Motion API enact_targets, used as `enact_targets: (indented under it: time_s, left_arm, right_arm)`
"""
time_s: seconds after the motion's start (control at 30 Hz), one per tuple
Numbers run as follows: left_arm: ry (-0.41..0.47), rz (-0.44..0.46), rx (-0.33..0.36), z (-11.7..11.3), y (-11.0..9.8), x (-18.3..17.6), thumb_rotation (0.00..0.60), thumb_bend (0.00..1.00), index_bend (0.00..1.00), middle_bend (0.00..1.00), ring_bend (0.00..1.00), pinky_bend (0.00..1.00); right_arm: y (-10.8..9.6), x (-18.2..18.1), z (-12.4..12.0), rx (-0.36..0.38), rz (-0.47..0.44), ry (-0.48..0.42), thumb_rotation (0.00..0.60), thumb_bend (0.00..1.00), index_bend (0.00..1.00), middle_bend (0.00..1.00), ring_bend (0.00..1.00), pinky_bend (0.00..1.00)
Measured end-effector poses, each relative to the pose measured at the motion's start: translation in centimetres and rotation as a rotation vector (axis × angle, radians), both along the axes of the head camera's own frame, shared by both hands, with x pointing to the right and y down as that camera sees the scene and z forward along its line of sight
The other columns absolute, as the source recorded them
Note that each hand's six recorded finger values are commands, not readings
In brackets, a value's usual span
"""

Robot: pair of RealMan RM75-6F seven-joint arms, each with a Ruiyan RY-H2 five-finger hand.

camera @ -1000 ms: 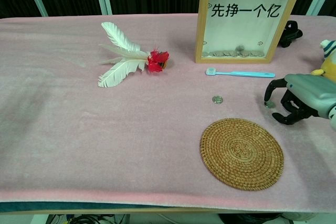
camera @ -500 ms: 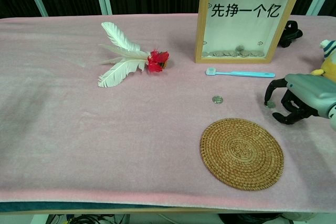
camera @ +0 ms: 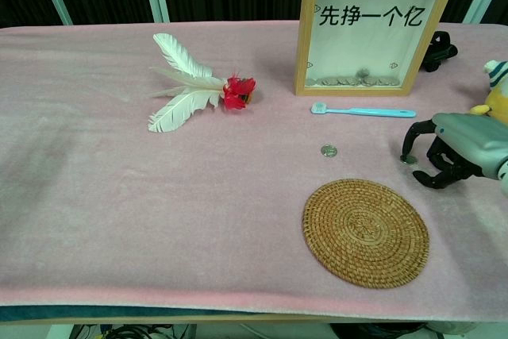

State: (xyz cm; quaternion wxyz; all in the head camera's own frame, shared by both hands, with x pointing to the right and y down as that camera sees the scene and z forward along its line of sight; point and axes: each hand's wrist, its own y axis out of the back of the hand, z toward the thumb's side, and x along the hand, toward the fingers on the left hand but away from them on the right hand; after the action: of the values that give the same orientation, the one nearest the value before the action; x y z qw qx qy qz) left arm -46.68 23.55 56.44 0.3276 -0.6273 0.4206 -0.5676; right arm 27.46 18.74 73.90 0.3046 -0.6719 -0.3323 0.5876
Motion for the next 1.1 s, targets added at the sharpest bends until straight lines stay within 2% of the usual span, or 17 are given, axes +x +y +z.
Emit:
enact_targets:
  time_s: [1.1]
  left_arm:
    - [-0.003, 0.004, 0.003, -0.04, 0.03, 0.02, 0.600, 0.35, 0.01, 0.00, 0.00, 0.21]
  right_arm:
    - [-0.19, -0.02, 0.37, -0.007, 0.006, 0.000, 0.600, 0.30, 0.47, 0.89, 0.95, 0.96]
